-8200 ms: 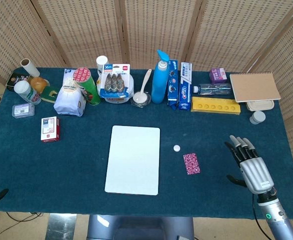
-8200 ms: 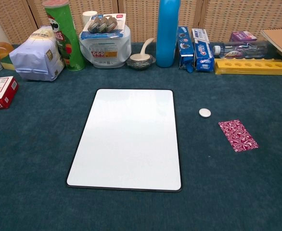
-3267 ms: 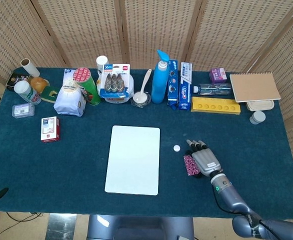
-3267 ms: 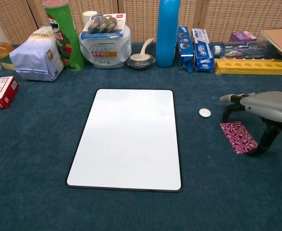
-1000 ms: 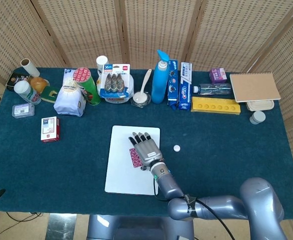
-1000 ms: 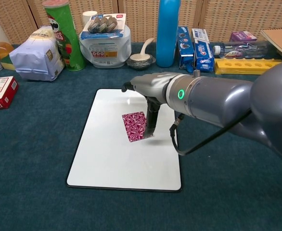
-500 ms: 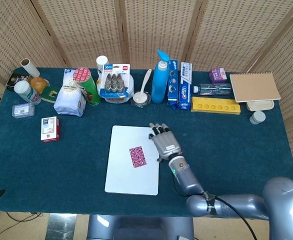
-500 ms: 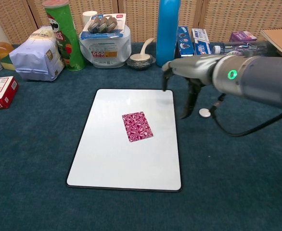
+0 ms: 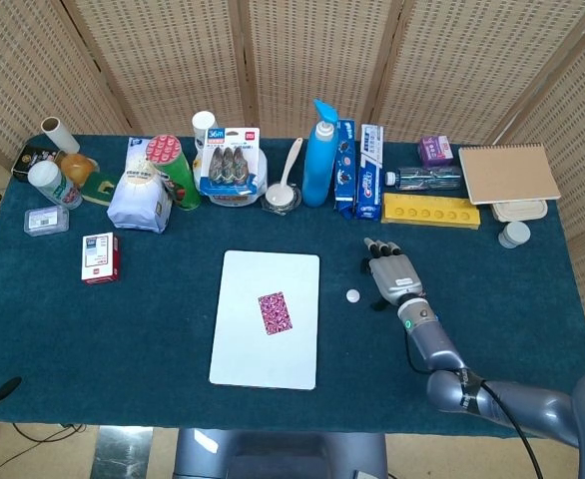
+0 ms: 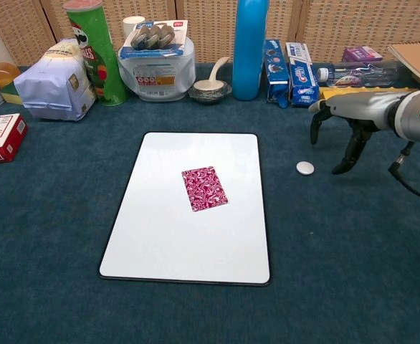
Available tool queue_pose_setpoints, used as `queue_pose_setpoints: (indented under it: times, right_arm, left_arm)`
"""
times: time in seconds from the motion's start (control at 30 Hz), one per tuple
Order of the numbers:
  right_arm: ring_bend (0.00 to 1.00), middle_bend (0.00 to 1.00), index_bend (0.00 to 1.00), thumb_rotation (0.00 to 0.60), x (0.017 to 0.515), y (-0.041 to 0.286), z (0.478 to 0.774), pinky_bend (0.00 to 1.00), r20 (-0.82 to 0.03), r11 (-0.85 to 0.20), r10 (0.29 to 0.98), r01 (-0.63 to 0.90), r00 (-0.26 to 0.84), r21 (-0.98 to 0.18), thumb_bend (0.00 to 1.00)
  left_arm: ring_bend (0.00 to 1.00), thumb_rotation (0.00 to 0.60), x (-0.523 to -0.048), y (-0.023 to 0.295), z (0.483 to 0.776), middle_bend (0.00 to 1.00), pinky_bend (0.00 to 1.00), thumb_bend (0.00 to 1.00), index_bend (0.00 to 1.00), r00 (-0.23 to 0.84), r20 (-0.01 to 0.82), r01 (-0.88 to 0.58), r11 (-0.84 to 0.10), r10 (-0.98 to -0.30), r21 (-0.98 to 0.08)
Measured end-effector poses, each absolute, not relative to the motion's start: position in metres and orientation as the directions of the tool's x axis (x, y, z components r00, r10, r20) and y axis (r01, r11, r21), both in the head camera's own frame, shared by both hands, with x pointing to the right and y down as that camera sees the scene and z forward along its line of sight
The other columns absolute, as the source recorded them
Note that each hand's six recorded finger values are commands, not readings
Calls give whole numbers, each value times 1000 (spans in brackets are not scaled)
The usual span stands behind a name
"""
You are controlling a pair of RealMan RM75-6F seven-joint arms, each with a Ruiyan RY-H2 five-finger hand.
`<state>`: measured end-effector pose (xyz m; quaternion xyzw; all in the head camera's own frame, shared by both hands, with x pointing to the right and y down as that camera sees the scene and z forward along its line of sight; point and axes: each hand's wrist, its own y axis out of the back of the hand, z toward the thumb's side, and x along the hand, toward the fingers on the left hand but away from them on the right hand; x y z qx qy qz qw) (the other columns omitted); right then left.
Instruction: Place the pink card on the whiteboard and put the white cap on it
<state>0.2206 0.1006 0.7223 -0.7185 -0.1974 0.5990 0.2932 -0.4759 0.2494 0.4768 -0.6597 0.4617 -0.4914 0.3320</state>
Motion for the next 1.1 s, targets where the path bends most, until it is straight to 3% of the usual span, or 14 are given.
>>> queue_pose_setpoints:
  times: [0.3,1.1]
  right_arm:
    - [0,0,362,600,211,110,729,25,-745,-765,619,-24,249,-644,218]
    - [0,0,397,600,197,107,740,32,-745,-762,620,-35,247,-646,239]
  left_arm:
    - [0,600,-475,250,477,0,50,44,0,90,344,-281,-355,-935,-892]
    - [0,600,-476,250,477,0,50,44,0,87,342,-284,-352,-936,-892]
